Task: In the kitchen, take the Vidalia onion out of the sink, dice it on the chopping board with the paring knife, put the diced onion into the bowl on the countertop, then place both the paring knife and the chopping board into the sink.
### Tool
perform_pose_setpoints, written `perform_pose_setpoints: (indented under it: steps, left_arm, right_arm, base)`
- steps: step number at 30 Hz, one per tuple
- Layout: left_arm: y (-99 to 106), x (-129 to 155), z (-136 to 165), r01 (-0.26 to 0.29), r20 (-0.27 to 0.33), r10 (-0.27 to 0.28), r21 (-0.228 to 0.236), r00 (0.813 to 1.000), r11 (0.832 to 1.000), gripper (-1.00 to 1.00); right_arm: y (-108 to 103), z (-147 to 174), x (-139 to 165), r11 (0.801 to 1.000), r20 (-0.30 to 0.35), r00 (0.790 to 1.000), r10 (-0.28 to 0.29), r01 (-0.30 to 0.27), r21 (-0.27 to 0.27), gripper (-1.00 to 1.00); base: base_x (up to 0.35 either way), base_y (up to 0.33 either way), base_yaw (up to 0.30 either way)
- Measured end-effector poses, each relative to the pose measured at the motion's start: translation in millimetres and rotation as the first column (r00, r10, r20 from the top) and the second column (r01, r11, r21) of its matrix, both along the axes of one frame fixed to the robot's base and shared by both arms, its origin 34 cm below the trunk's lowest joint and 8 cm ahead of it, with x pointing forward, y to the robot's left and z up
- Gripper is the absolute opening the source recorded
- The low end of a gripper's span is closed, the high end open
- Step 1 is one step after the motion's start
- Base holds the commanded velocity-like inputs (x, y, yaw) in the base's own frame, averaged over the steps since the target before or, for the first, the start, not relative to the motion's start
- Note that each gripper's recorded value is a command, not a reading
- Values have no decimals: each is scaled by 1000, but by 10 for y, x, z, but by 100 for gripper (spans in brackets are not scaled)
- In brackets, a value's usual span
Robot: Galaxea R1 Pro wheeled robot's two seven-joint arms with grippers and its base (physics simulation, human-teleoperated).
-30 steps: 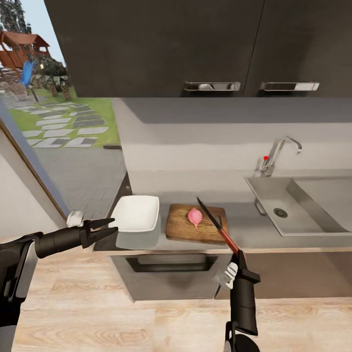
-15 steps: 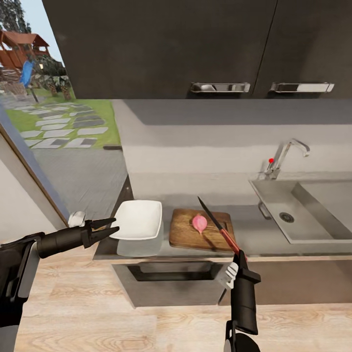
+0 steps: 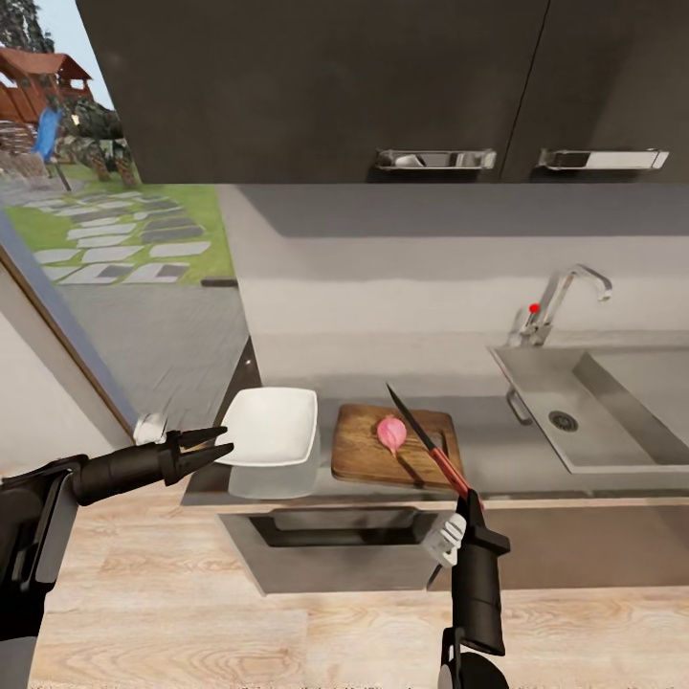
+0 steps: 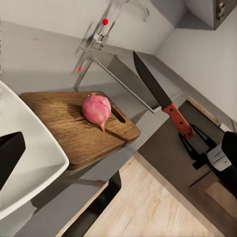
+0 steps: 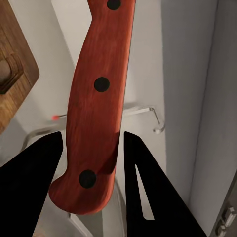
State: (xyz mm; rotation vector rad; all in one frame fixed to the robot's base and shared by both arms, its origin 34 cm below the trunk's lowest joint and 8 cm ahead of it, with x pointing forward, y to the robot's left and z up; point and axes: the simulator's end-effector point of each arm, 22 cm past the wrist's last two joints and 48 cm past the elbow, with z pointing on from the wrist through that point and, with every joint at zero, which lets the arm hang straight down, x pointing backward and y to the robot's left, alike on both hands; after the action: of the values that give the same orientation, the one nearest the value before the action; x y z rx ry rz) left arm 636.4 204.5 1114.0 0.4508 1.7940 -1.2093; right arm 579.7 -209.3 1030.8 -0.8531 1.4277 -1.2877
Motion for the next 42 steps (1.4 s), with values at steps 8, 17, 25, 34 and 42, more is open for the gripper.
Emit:
perform_pose_setpoints:
  steps: [8,17,25,34,42]
  left_arm:
    - [1,11,-44,-1,-9,1,-1,1000,1000,100]
    - [2,16,-55,-3,-12,3,1,1000,1000,100]
    - [4,17,-55,-4,-12,4,1,1000,1000,100]
    - [3,18,-58,-4,-12,4,1,1000,1000,100]
    - [3,29,-111,-4,-22,4,0,1000,1000,100]
  right_arm:
    - [10,-34,1,1000,-6,1000,1,-1,0,-100]
    - [15,-41,1,1000,-8,1000,0,0,2,-100]
    - [16,-39,1,1000,-7,1000,-1,1,2,-100]
    - [16,-41,1,1000,-7,1000,-1,1,2,-100]
    - [21,-92,2,1000,-19,1000,-1,1,2,-100]
  base:
    - [0,0,0]
    - [0,83,0]
    - [0,12,0]
    - [0,0,0]
    - [0,0,0]
